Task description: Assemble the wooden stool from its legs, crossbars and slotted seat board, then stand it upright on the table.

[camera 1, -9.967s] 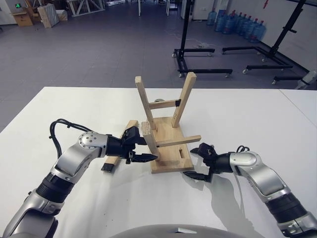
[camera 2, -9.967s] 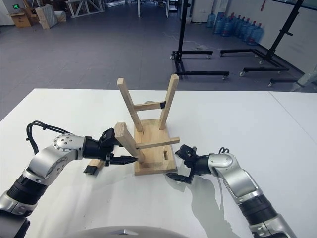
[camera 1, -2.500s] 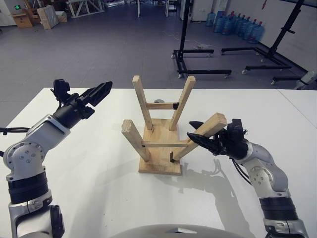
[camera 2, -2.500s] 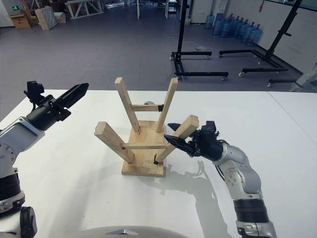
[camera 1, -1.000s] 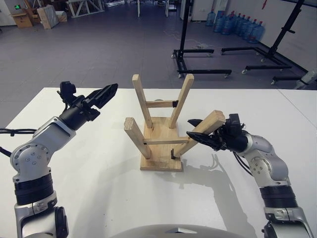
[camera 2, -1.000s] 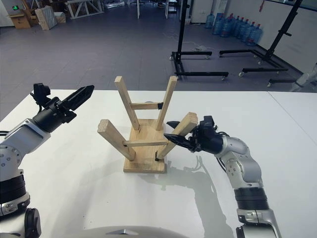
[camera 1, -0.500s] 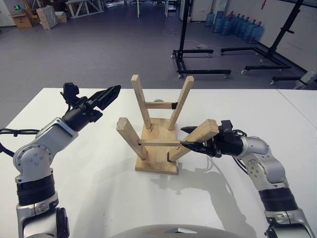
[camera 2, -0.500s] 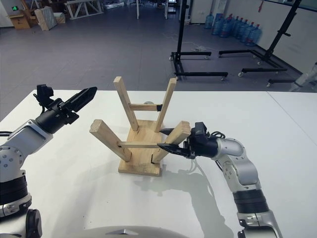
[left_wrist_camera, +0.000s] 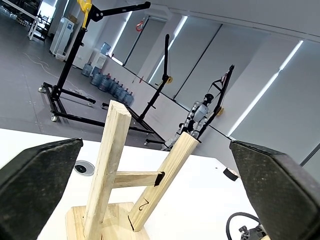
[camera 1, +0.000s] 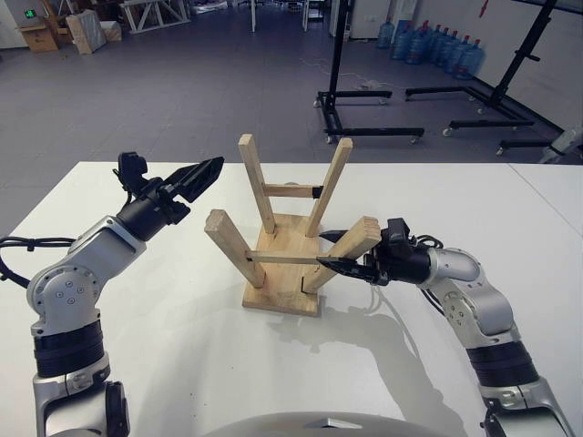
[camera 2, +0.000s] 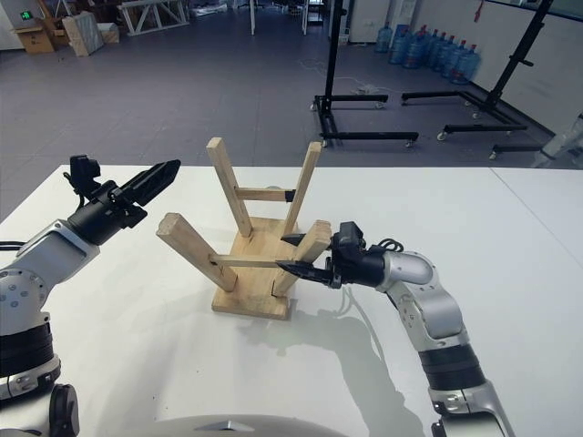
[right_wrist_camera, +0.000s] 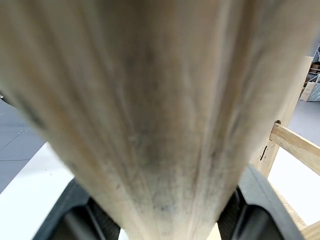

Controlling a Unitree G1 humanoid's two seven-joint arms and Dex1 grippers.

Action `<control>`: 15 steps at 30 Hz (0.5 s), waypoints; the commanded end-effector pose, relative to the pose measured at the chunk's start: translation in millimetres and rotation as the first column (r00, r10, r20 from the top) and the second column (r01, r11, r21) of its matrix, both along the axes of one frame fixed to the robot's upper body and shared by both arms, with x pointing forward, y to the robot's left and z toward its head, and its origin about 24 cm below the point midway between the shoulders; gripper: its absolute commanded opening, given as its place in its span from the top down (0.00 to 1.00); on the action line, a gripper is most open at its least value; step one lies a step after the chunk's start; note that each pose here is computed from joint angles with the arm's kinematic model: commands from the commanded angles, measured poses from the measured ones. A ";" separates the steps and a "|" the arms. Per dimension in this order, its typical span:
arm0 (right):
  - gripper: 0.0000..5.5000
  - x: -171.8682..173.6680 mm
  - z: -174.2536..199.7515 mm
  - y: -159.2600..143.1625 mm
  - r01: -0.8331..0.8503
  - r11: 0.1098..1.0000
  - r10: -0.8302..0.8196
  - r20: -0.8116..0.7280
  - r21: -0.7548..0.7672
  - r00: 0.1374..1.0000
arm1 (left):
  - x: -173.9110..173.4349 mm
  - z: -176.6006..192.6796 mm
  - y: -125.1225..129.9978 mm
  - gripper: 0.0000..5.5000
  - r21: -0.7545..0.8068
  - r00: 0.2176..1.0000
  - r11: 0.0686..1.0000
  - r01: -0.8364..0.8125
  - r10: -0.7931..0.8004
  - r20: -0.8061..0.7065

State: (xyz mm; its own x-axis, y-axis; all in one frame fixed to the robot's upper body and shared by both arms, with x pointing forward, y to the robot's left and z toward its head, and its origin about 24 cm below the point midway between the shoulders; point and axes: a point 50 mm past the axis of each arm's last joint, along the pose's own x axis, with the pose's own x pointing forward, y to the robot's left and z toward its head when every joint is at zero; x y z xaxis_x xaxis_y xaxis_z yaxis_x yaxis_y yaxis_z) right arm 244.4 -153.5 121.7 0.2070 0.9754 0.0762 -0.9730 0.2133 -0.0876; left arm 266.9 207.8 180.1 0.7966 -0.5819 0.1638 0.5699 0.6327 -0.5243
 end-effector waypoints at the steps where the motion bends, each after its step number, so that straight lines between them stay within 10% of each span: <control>1: 0.63 -1.1 3.3 3.3 -0.009 1.000 0.009 0.028 -0.017 1.000 | 0.2 -1.5 -0.3 0.02 0.007 1.000 1.000 -0.001 0.001 0.000; 15: 0.63 5.3 9.4 16.4 0.023 0.999 -0.021 0.043 -0.047 0.999 | 0.7 23.4 0.5 0.02 0.100 0.995 0.994 -0.051 0.042 0.090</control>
State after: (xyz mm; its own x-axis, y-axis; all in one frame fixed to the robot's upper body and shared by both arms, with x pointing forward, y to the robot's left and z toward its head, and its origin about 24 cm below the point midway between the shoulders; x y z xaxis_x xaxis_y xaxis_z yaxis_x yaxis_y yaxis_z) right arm 247.3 -141.0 123.1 0.2194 0.9747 0.0429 -0.9684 0.2229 -0.1120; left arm 268.2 207.3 181.7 0.8048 -0.5729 0.1552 0.5659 0.6617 -0.4919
